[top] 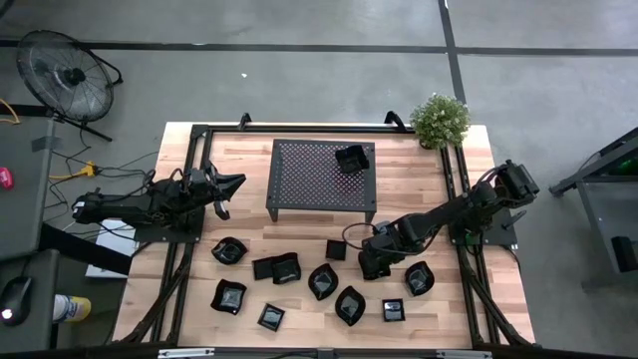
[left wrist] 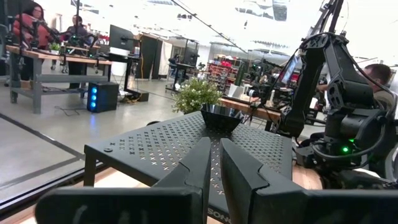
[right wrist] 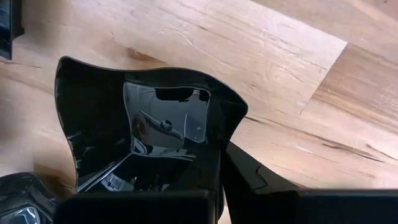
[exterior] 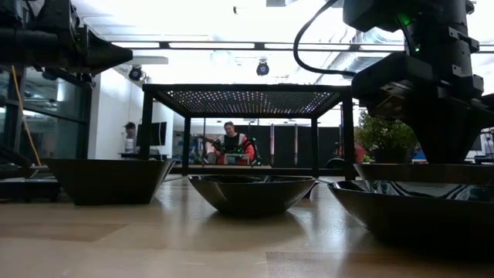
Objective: Pick & Place Mini shaped plates
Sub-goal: Stack the black distorted plate on top of the black distorted plate on the shelf
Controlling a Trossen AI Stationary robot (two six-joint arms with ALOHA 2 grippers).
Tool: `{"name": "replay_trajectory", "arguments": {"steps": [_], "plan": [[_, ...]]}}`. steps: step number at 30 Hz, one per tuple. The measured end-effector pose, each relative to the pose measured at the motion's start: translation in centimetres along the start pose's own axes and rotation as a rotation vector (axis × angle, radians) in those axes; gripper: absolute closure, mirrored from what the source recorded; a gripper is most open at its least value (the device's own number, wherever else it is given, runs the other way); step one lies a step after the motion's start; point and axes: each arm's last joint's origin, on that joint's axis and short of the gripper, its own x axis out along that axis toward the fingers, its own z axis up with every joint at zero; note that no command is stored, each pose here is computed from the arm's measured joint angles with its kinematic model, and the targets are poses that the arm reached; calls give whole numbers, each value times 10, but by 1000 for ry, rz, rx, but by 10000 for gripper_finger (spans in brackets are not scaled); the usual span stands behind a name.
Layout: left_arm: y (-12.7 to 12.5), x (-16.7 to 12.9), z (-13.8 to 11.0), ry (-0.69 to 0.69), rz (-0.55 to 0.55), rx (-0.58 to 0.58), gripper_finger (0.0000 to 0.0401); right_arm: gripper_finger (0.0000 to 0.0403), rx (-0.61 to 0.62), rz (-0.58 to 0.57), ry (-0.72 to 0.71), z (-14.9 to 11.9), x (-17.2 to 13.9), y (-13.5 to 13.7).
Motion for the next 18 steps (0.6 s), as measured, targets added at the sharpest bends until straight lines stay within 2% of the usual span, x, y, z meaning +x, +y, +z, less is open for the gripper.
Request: {"name": "replay_trajectory", "arguments": {"steps": [7, 18], "plan": [[0, 0, 0, 0, 0, 0, 368, 401, -1, 10, 26, -1, -3, 0], [0, 0, 0, 0, 0, 0, 368, 402, -11, 107, 21, -4, -30, -3]]}}
